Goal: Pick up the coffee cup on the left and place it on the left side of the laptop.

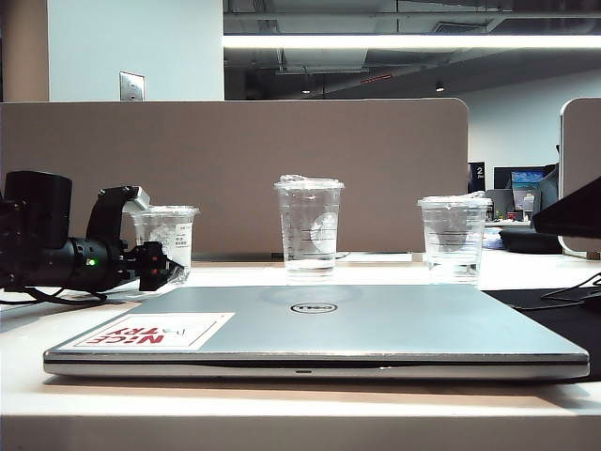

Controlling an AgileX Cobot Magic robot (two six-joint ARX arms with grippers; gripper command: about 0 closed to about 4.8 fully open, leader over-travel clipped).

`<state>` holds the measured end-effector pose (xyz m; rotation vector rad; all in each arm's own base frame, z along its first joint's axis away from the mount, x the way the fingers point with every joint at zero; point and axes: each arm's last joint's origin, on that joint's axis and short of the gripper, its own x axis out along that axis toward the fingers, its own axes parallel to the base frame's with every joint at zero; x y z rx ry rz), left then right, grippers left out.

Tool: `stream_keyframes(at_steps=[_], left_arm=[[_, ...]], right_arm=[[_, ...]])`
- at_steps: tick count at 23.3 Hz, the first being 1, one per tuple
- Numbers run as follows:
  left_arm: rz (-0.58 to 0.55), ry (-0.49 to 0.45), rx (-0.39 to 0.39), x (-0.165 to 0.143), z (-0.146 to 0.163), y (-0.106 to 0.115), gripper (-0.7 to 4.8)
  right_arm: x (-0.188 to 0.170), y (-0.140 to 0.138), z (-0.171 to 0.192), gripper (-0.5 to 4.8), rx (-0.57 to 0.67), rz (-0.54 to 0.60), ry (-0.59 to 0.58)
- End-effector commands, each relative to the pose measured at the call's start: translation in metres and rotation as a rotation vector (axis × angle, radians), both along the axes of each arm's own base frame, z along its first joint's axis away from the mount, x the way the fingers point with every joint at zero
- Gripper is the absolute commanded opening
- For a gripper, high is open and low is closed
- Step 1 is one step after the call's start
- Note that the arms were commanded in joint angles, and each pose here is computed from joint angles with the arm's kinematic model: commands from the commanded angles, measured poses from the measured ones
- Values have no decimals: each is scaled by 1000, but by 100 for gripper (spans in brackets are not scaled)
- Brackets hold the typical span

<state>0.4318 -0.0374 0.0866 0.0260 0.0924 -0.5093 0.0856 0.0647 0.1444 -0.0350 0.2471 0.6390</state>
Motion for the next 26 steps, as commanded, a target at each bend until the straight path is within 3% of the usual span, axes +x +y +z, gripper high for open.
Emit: stream_keyframes(at_steps=[1, 13, 17, 26], left_arm=[[2, -34, -3, -6, 11, 4, 278], [85, -178, -65, -71, 32, 33, 278], [98, -116, -69, -114, 32, 33, 277], [135, -46, -65, -165, 30, 33, 277]], right_arm=[[0, 0, 0, -4, 7, 0, -10], [0, 0, 0, -4, 9, 1, -13], [0, 0, 1, -4, 11, 2, -16], [-1, -1, 4, -4, 33, 2, -45]])
